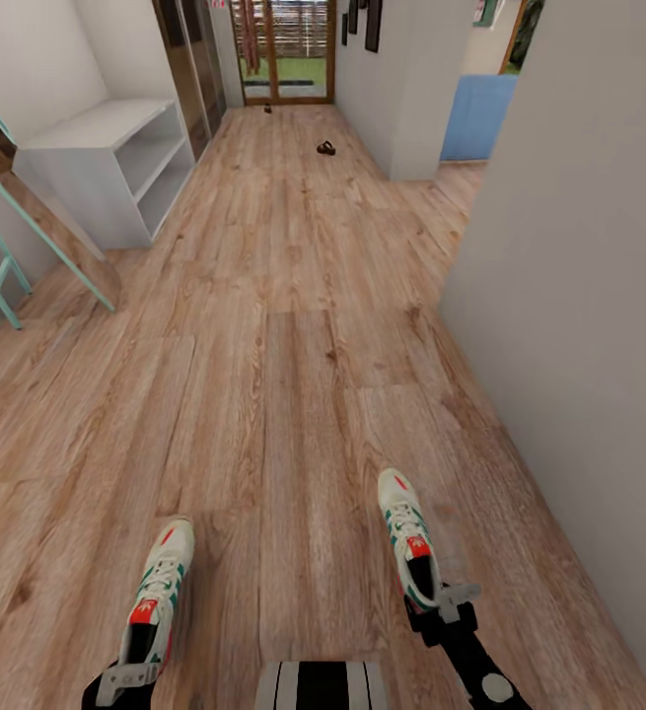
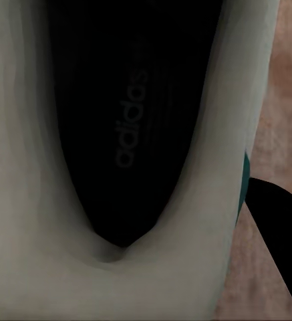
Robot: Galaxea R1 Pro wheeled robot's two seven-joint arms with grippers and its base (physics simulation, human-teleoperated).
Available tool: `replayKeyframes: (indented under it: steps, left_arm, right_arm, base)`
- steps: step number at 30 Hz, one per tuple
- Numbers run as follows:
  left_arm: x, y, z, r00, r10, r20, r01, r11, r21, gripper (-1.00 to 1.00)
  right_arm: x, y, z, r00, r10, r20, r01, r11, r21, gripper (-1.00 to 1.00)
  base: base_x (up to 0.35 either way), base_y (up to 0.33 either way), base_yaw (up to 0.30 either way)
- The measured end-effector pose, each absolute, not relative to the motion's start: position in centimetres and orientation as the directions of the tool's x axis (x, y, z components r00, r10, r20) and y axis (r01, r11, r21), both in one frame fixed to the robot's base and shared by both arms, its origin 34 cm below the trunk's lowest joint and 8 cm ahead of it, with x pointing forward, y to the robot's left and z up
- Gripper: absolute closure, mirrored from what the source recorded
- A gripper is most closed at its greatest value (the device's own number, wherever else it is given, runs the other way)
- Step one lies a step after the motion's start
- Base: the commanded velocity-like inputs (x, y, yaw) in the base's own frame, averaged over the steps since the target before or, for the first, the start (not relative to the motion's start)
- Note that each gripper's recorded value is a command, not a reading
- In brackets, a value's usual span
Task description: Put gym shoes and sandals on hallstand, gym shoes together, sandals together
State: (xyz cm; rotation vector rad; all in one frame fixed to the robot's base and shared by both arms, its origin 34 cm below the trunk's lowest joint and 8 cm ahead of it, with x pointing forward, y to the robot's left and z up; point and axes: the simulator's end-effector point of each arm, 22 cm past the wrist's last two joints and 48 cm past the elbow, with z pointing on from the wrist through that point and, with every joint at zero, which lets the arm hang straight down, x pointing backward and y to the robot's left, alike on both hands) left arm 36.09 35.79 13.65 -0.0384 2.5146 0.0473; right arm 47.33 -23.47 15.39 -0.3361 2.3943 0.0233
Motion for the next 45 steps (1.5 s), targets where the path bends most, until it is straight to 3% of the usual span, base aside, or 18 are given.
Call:
replayKeyframes:
  steps: [12, 45]
  left_arm:
    - [36.3, 36.0, 15.4, -0.776, -0.010, -0.631, -0.039, 0.999, 0.031, 1.00]
    - [39.6, 35.6, 20.8, -0.699, -0.049, -0.713, -0.079, 0.997, 0.009, 1.00]
  right_arm:
    - [39.9, -28.9, 16.5, -0.673, -0.185, -0.716, -0.049, 0.977, -0.207, 1.00]
    - [43.5, -28.7, 22.9, -0.568, -0.171, -0.805, -0.009, 0.979, -0.202, 1.00]
  base:
    - [0.000, 0.000, 0.000]
    - [0.000, 0.000, 0.000]
